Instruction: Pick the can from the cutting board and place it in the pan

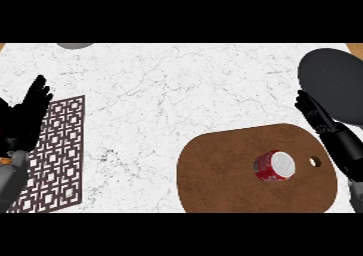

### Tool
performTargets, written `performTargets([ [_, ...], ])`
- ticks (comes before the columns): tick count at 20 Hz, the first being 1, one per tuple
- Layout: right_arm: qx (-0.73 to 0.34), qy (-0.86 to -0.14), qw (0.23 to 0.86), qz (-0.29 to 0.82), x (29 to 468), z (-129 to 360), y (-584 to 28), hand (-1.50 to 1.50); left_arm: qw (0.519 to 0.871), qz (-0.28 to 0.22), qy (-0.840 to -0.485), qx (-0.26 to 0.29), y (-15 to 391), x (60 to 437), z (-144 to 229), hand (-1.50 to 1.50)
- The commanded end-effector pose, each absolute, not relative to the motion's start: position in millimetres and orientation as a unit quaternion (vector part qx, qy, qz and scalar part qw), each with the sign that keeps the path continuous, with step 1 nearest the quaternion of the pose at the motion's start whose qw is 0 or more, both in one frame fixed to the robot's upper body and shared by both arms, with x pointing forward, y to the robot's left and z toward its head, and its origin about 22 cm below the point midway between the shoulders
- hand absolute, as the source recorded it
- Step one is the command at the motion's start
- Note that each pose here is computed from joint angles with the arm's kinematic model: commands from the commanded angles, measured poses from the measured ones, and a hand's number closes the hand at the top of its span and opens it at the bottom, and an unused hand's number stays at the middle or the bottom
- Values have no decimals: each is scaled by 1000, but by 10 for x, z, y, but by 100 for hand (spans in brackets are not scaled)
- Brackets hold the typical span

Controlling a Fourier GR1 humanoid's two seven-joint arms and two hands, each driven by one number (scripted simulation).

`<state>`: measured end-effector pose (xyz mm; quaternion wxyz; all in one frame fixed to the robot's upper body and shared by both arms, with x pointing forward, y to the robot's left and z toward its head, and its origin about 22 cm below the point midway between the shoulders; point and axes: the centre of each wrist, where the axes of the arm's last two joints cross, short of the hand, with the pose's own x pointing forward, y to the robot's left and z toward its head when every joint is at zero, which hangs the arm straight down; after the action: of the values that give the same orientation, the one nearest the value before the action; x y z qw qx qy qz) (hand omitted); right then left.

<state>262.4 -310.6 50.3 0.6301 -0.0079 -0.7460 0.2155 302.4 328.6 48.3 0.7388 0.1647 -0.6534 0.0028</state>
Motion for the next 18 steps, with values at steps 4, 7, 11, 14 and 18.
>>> performTargets([
  [4,227,-770,538,257,2951,1016,-2659,150,718,1,-690,90,2852,3136,612,0],
  [7,130,-761,527,356,3133,1456,-3072,150,720,-6,-693,33,2693,3039,627,0],
  [11,123,-815,456,334,2958,1454,-3812,150,723,23,-689,35,2795,2899,591,0],
  [14,87,-799,473,360,2929,1430,-4253,-150,724,22,-688,47,2733,2886,551,0],
  [18,56,-789,433,433,3005,1571,-4258,-150,721,24,-691,38,2612,2914,638,0],
])
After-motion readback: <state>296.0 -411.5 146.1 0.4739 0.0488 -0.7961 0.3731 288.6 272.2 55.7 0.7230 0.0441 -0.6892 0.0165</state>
